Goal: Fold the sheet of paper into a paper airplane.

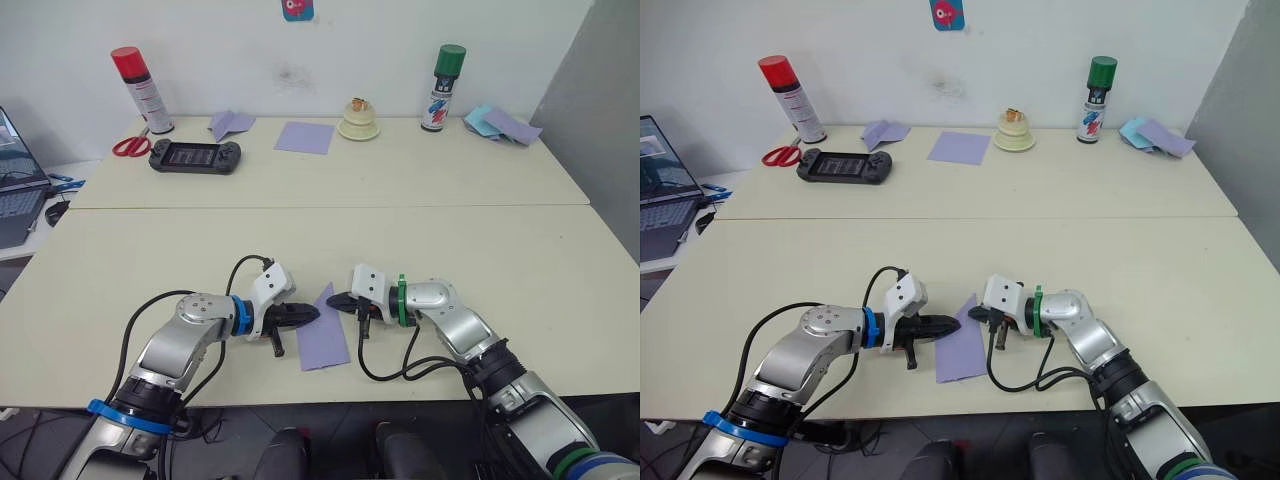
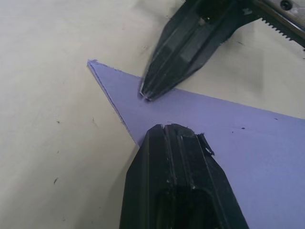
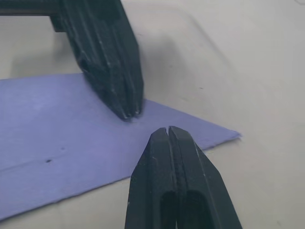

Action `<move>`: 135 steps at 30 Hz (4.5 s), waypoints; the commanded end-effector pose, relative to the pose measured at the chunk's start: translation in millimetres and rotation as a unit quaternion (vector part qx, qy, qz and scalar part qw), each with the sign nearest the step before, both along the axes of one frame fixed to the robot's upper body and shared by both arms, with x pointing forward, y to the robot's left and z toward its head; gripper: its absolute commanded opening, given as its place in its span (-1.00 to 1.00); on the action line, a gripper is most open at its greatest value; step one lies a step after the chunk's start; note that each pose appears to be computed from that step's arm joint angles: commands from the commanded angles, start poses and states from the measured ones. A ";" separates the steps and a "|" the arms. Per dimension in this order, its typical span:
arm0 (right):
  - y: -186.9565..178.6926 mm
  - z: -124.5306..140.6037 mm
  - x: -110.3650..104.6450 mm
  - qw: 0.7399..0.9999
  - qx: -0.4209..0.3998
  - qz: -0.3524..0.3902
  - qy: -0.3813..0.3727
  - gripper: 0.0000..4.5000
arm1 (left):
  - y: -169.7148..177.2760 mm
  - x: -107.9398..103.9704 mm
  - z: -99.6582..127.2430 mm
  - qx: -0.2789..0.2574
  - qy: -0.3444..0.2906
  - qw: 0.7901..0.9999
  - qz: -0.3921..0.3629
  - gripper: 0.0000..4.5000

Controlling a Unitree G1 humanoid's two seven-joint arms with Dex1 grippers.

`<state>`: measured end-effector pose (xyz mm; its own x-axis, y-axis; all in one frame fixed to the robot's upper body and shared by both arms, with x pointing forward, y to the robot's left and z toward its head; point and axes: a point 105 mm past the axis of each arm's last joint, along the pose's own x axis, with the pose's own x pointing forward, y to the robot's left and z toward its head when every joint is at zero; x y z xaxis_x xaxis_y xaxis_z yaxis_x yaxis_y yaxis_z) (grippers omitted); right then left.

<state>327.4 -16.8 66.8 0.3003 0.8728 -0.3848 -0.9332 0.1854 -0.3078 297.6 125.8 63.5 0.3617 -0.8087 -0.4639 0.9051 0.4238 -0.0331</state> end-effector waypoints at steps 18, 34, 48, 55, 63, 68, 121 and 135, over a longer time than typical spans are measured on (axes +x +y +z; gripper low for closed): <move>-7.3 26.2 -12.2 0.996 0.091 0.011 -0.021 -1.00 | 11.9 -4.2 -37.0 0.038 0.059 0.997 0.037 -0.98; -26.1 -50.0 -79.3 0.989 -0.032 0.108 0.091 -1.00 | 10.6 -6.8 -38.3 0.040 0.062 0.997 0.032 -0.98; -44.1 -58.1 -121.8 0.979 -0.058 0.143 0.131 -1.00 | 6.8 -7.8 -40.1 0.040 0.065 0.997 0.026 -0.98; -22.4 11.2 -89.5 0.991 0.086 0.069 0.074 -1.00 | 2.4 -2.5 -24.0 0.017 0.039 0.999 0.021 -0.98; -23.9 65.1 -81.8 0.990 0.128 0.046 0.023 -1.00 | -10.7 9.3 46.6 -0.016 -0.083 0.996 -0.030 -0.98; -23.8 81.2 -81.5 0.991 0.132 0.038 0.004 -0.57 | -8.5 6.1 91.5 -0.005 -0.154 0.985 -0.079 -0.66; -76.3 90.2 -83.0 0.996 0.053 -0.075 -0.018 1.00 | -80.8 34.0 70.9 0.139 -0.304 0.914 -0.230 -0.11; -75.9 53.5 -29.0 0.992 0.023 -0.124 -0.028 0.71 | -11.8 -3.1 102.0 0.033 -0.199 0.960 -0.193 -0.10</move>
